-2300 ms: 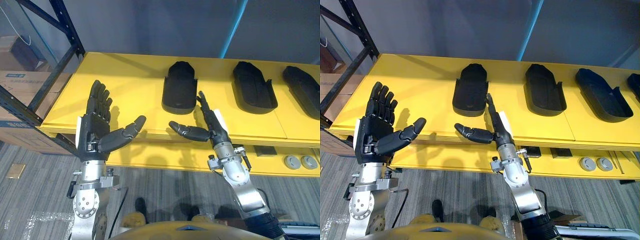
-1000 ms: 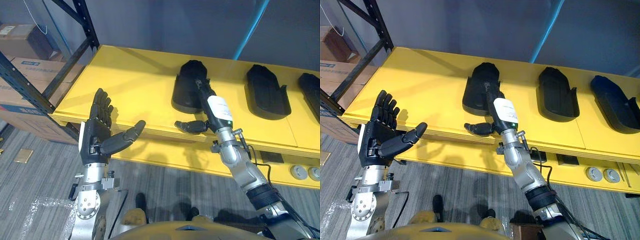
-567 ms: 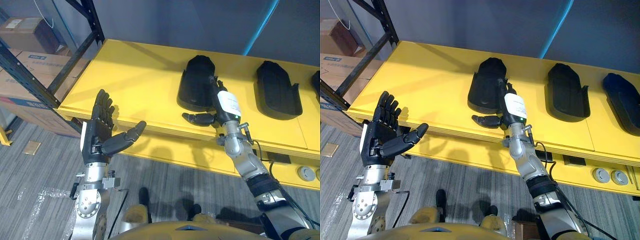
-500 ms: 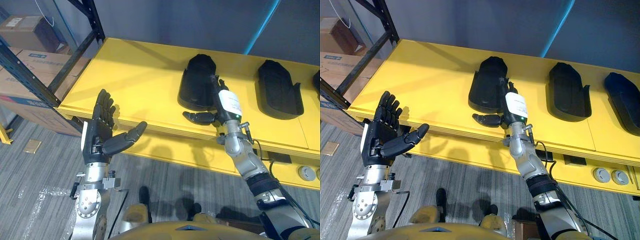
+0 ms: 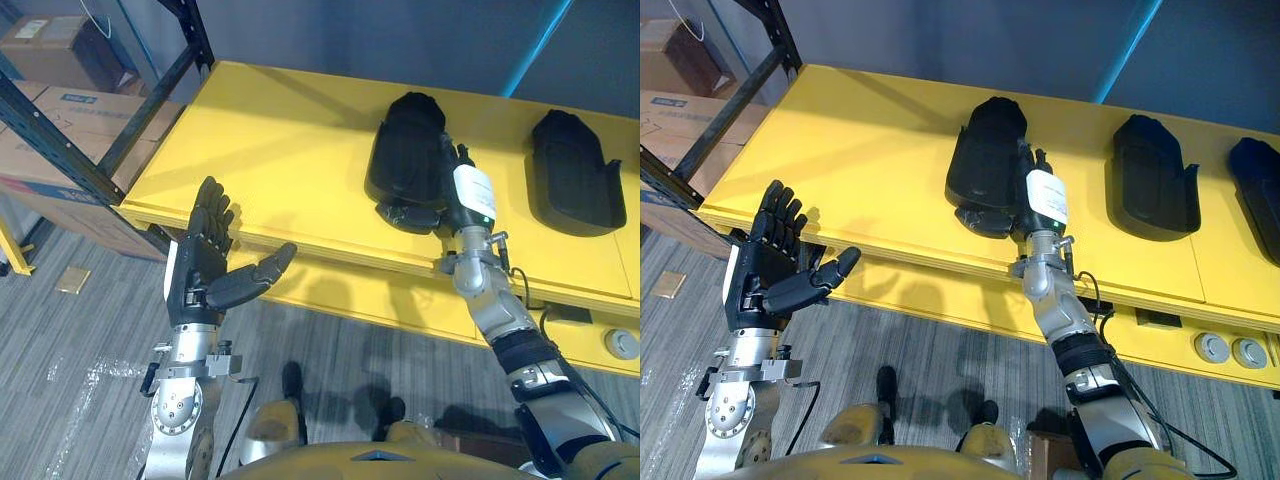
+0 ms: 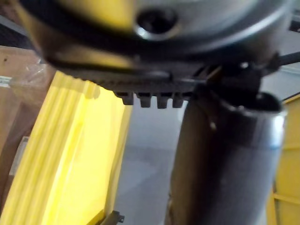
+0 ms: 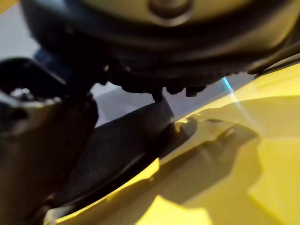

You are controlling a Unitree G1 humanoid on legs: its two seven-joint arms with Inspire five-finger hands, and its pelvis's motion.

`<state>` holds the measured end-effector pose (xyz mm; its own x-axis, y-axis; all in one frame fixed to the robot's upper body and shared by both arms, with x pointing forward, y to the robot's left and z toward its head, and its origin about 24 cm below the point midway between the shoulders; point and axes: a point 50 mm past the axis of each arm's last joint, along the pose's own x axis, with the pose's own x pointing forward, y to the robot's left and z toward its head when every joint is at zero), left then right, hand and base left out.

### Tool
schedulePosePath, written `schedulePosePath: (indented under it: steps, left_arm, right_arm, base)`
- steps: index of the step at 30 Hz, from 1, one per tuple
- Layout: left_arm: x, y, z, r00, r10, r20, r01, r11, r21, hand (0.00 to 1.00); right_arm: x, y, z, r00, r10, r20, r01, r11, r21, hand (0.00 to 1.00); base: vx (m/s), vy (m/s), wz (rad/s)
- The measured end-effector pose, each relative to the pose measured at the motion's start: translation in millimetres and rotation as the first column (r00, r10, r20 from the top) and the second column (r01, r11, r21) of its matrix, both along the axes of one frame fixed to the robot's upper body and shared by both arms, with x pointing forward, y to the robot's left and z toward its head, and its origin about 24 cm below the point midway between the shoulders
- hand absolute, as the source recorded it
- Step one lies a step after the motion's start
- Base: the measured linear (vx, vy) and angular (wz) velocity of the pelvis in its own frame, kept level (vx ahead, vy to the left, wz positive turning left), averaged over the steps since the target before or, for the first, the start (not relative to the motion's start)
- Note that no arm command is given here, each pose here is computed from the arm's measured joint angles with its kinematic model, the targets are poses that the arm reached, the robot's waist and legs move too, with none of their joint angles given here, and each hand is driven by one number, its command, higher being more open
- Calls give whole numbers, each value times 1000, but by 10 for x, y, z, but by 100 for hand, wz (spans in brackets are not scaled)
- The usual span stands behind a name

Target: Walk over and take three plastic housings, then place them on the shelf

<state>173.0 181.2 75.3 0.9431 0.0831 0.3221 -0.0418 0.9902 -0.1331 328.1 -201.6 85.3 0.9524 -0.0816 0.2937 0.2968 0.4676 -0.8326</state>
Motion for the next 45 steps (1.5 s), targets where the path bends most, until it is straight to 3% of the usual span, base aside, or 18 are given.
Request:
schedulePosePath:
  steps: [13, 16, 20, 24, 27, 31, 37, 41, 45]
  left_arm:
    - [1, -18, 3, 999, -32, 4, 32, 999, 11, 100]
    - [-9, -8, 12, 1000, -19, 16, 18, 1000, 8, 100]
    - [-32, 65, 89, 996, 41, 84, -40, 999, -16, 100]
    - [-60, 93, 211, 983, 59, 172, -36, 990, -135, 100]
    - [-78, 50, 274, 971, -14, 239, 69, 972, -223, 100]
    - [-91, -96, 259, 946, -136, 295, 229, 923, -309, 100]
    - [-13, -462, 238, 875, -344, 340, 456, 820, -346, 100]
    - [165, -726, 183, 848, -440, 295, 526, 765, -371, 100]
    - [233, -945, 117, 841, -495, 215, 539, 748, -387, 100]
  right_arm:
    - [-55, 41, 35, 998, 53, 39, -54, 998, 11, 100]
    - [-320, 79, 150, 983, 105, 154, -113, 993, 44, 100]
    - [-795, 143, 493, 888, 157, 432, -261, 946, 192, 100]
    - [-1156, 43, 644, 802, 59, 595, -341, 862, 374, 100]
    - [-1374, -170, 446, 838, -110, 535, -252, 791, 557, 100]
    - [-1755, -380, 20, 883, -345, 319, 6, 686, 727, 100]
    - [-2338, -746, -354, 789, -609, 82, 313, 513, 799, 100]
    - [-2586, -782, -415, 769, -639, 38, 336, 453, 826, 100]
    - [-2534, -715, -427, 838, -544, 32, 278, 476, 834, 100]
  base:
    - [0, 0, -4]
    - [6, -8, -5]
    - [39, -11, -24]
    - [62, -3, -47]
    - [51, 4, -58]
    - [16, 14, -75]
    - [52, 14, -96]
    - [14, -24, -91]
    - [-33, -52, -40]
